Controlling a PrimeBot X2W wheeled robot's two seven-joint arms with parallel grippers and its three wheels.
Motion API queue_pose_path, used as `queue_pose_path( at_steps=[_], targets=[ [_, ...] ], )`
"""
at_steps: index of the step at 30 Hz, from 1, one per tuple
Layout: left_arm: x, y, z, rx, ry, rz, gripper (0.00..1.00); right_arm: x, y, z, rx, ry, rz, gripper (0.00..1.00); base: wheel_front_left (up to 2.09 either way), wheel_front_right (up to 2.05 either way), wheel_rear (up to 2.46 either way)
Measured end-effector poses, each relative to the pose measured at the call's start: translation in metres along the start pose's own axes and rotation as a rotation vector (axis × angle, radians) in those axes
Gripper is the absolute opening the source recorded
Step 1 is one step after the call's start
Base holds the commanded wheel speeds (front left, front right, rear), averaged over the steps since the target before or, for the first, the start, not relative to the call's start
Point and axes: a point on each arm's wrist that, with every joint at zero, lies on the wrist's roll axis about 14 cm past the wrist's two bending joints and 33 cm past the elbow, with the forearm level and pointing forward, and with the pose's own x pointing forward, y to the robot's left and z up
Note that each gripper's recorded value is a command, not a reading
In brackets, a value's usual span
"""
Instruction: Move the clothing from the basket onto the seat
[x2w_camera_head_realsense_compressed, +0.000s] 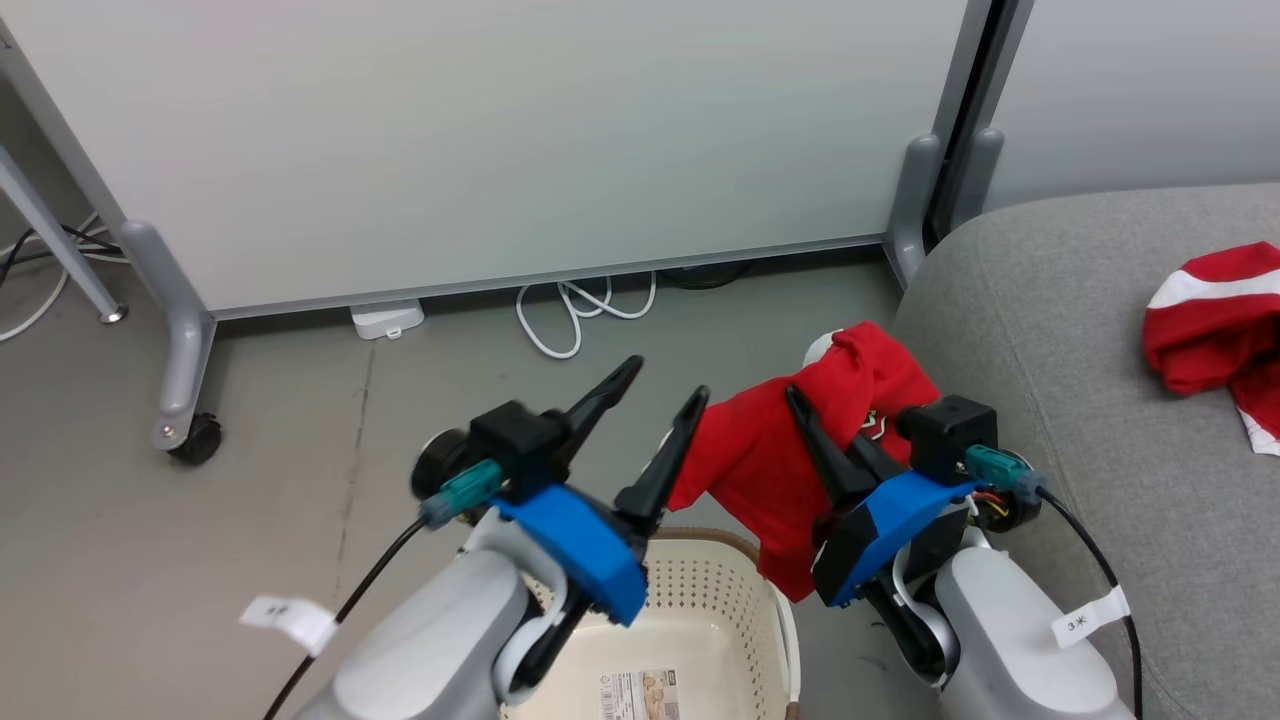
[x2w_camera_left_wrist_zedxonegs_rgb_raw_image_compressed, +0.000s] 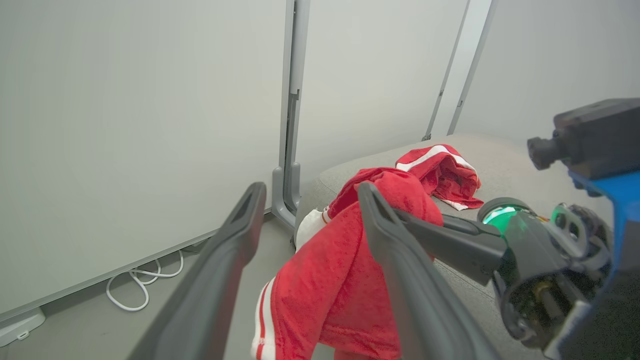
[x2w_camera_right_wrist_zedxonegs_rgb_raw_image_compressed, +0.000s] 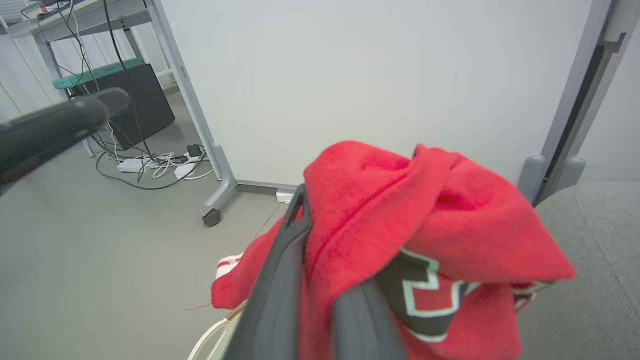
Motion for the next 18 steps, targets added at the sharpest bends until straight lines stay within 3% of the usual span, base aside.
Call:
queue_pose_path(
  at_steps=[18],
  targets=[
    [-0.065,0.048,-0.026,0.027,-0.018,0.209,1.0,-0.016,-0.029,0.003,-0.002,-0.011,-0.089,0.0,0.0,0.0,0.0]
  ],
)
